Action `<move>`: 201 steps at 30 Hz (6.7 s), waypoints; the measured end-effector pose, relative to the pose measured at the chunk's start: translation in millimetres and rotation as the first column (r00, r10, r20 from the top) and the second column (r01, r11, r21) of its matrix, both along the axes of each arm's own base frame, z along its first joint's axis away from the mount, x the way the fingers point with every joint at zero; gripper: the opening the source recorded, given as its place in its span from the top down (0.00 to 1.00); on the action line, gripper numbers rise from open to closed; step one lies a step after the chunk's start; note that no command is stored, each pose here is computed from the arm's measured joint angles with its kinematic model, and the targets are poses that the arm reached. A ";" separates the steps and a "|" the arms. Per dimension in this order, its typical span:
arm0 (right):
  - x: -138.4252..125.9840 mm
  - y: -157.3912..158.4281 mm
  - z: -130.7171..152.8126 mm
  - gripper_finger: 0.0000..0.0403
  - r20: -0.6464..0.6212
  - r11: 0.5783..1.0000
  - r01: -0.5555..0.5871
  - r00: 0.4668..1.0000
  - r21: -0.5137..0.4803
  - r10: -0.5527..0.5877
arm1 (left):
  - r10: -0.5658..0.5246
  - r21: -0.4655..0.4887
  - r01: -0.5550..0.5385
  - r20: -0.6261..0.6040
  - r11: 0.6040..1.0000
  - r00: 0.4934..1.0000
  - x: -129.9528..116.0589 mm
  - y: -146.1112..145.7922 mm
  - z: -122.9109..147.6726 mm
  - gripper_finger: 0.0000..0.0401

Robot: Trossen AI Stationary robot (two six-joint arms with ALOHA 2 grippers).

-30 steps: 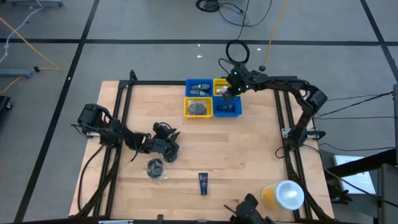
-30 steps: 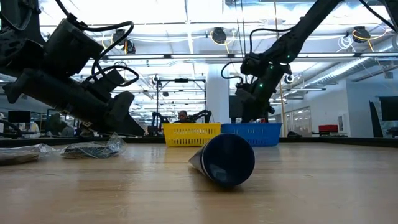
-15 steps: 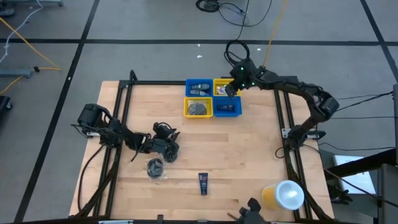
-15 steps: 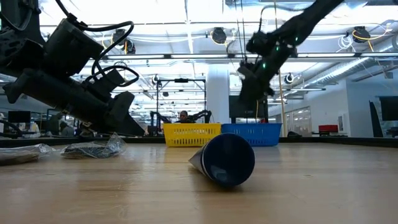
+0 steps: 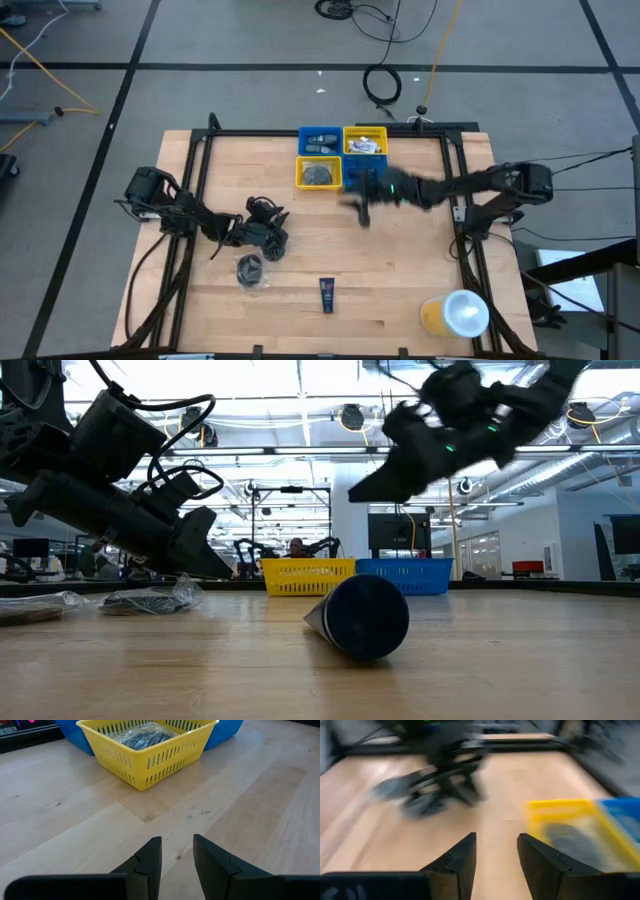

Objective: Pick & Place Travel size toiletries
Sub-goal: Put the blue shave cream into the right blue bin, then put the black hairbrush into the left yellow bin

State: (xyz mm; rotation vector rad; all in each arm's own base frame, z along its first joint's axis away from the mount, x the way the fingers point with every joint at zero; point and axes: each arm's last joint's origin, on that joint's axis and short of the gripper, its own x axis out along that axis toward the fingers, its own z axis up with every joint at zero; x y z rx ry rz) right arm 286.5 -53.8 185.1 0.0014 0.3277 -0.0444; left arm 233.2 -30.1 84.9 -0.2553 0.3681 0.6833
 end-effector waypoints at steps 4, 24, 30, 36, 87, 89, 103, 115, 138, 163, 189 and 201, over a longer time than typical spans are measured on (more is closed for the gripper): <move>-10.1 47.4 -28.2 0.67 0.055 0.981 -0.189 0.980 -0.040 0.191 | 0.001 0.000 -0.001 0.002 1.000 1.000 0.0 0.0 0.1 0.73; 43.3 128.2 -78.0 0.55 0.065 0.859 -0.447 0.893 0.248 0.445 | 0.007 -0.024 -0.007 0.020 1.000 1.000 0.3 -0.2 0.3 0.73; 65.5 135.1 -70.4 0.37 -0.045 0.784 -0.550 0.810 0.288 0.585 | 0.007 -0.026 -0.006 0.027 1.000 1.000 0.7 -0.4 0.8 0.73; 74.4 144.4 -66.3 0.22 -0.086 0.684 -0.714 0.680 0.150 0.728 | 0.007 -0.027 -0.006 0.026 1.000 1.000 0.6 -0.4 0.6 0.73; 85.6 86.7 -134.6 0.64 -0.173 0.998 -0.059 0.983 0.025 0.062 | 0.005 -0.023 -0.005 0.013 1.000 1.000 0.1 -0.2 -0.2 0.73; 72.6 82.3 -134.6 0.65 -0.134 0.999 0.015 0.991 0.040 -0.010 | -0.002 -0.027 0.002 0.012 1.000 1.000 0.2 -0.4 -0.3 0.73; -32.5 56.7 -59.7 0.66 -0.025 0.910 0.412 0.910 -0.053 -0.414 | -0.006 -0.020 0.006 -0.011 1.000 1.000 -0.8 -0.2 -1.7 0.73; -69.7 -6.8 11.4 0.67 -0.213 0.813 0.575 0.787 -0.090 -0.580 | 0.026 -0.008 -0.026 -0.012 1.000 1.000 -1.0 3.6 -1.9 0.73; -22.3 -83.8 -7.7 0.67 -0.523 0.959 0.282 0.812 -0.036 -0.258 | 0.041 -0.013 -0.041 -0.007 0.999 0.999 -0.6 6.5 -1.7 0.73; -24.9 -93.4 -9.3 0.65 -0.507 0.972 0.236 0.840 0.020 -0.194 | 0.040 -0.019 -0.040 -0.003 0.999 0.999 -0.5 6.2 -1.7 0.73; 14.4 -54.3 15.7 0.56 -0.208 0.993 0.121 0.971 -0.006 -0.119 | 0.040 -0.019 -0.040 -0.005 0.999 0.999 -0.6 6.1 -1.8 0.73; 27.6 74.3 -25.0 0.61 0.132 0.995 0.010 0.991 -0.099 0.003 | 0.000 -0.041 0.000 -0.004 0.999 1.000 -0.5 1.4 -2.0 0.73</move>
